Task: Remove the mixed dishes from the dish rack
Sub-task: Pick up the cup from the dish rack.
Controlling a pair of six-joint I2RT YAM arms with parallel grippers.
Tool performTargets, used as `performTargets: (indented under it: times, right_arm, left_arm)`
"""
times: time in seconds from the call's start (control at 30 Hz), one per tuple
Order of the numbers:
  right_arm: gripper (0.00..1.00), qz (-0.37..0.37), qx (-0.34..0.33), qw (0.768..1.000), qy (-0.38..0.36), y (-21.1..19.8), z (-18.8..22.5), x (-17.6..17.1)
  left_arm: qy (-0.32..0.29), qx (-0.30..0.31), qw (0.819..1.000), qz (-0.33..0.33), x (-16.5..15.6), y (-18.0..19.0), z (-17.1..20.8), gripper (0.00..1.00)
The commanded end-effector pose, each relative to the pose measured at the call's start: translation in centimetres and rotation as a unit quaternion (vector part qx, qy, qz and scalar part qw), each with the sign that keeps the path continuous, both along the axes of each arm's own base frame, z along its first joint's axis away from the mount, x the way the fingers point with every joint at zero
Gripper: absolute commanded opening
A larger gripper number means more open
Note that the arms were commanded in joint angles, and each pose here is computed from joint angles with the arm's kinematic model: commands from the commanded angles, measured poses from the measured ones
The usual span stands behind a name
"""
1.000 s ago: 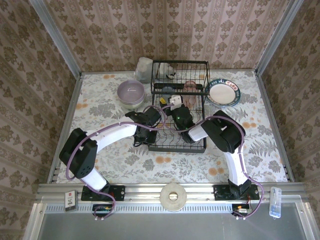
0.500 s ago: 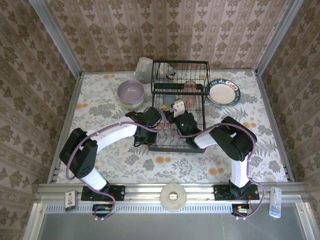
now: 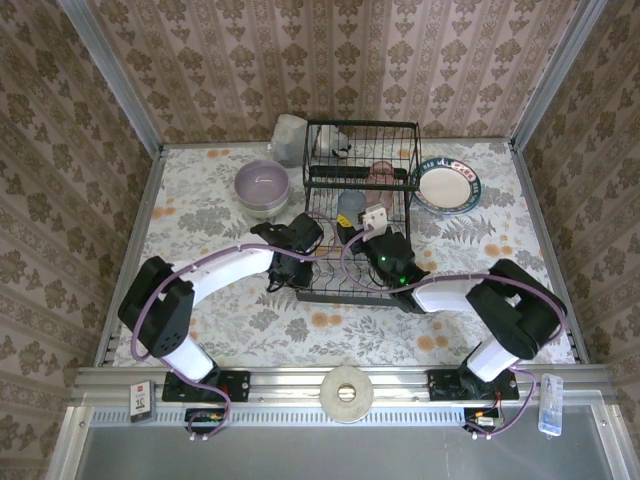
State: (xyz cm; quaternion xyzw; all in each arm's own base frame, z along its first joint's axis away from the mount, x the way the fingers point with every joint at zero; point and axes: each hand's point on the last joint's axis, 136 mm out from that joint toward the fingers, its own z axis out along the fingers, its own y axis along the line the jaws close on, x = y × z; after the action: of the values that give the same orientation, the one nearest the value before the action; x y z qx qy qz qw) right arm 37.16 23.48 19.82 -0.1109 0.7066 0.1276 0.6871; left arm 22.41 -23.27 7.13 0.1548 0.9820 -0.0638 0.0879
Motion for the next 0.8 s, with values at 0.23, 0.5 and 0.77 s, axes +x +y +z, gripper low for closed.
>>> performTargets:
  times: [0.23,0.5,0.77]
  right_arm:
    - [0.53,-0.04,0.013,0.998,0.037,-4.0,1.9,-2.8]
    - [0.53,-0.071,0.04,0.995,0.053,-7.4,4.3,-4.9]
    - [0.52,-0.104,0.105,0.986,0.084,-10.8,6.1,-6.6]
  left_arm:
    - [-0.084,-0.039,0.995,-0.032,1.4,-0.8,5.3,0.46]
    - [-0.16,-0.061,0.984,-0.043,2.7,-0.6,9.9,0.69]
    - [-0.244,-0.196,0.948,-0.056,3.3,-3.5,13.5,0.78]
